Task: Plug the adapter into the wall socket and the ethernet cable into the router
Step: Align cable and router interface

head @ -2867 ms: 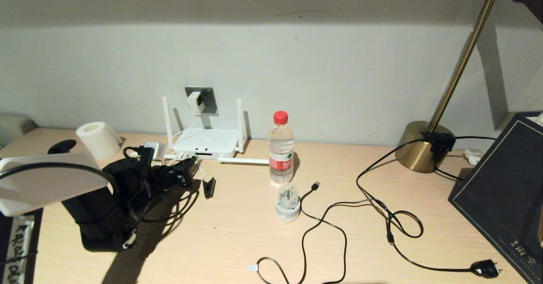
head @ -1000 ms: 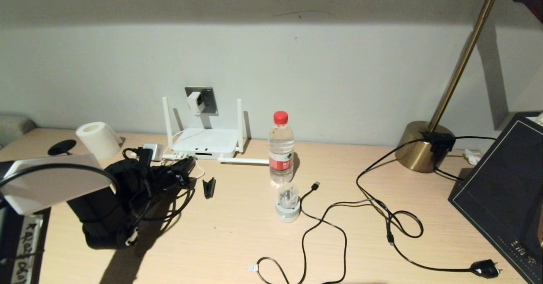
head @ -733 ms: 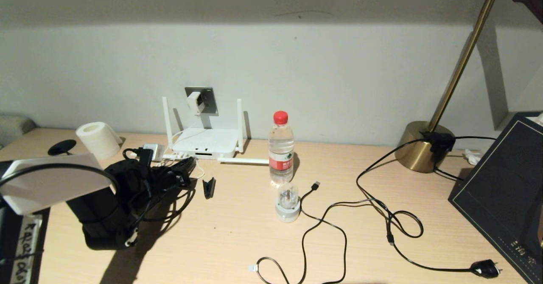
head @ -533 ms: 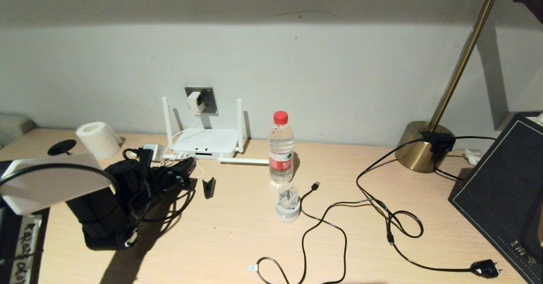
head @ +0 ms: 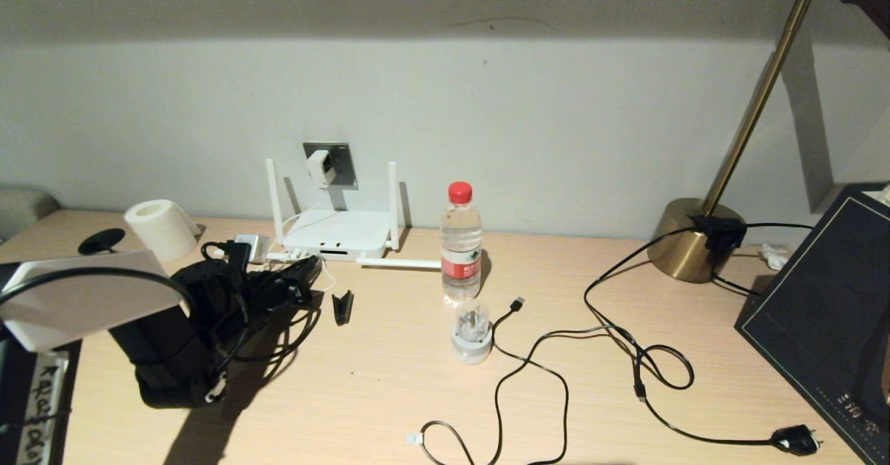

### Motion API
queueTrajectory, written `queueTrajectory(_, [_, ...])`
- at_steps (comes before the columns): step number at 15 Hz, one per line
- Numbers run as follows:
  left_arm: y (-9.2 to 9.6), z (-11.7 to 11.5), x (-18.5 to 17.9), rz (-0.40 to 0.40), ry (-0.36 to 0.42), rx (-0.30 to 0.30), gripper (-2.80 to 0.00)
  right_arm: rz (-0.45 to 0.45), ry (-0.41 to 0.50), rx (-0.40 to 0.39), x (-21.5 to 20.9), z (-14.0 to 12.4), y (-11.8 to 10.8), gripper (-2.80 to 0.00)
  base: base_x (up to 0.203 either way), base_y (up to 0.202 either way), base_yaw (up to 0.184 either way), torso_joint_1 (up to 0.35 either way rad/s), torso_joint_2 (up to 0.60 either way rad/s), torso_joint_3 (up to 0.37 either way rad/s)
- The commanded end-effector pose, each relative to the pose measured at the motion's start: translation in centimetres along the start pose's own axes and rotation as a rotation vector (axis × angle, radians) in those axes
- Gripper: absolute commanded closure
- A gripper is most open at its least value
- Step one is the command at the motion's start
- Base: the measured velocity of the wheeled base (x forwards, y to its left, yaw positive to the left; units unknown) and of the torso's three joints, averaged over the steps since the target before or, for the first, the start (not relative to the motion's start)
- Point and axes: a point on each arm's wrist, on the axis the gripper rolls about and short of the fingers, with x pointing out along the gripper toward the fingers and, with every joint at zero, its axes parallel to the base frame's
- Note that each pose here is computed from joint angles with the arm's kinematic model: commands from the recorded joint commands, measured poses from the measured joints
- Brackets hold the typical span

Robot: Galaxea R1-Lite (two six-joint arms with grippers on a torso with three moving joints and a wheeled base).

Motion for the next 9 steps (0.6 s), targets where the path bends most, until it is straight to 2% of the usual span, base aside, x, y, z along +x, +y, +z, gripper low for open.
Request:
queueTrajectory(1, [0.0,0.3,0.2,-0.003,-0.019,0.005,0.00,0.005,0.037,0.001,0.2,-1.0,0.1,0.00,0.000,0.000,0.000,0.000,0.00,0.000])
queueTrajectory(9, [-1.1,0.5,0.5,-0.028,-0.026,0.003,0.00,0.005,0.037,0.001,0.2,-1.0,0.1,0.00,0.000,0.000,0.000,0.000,0.00,0.000])
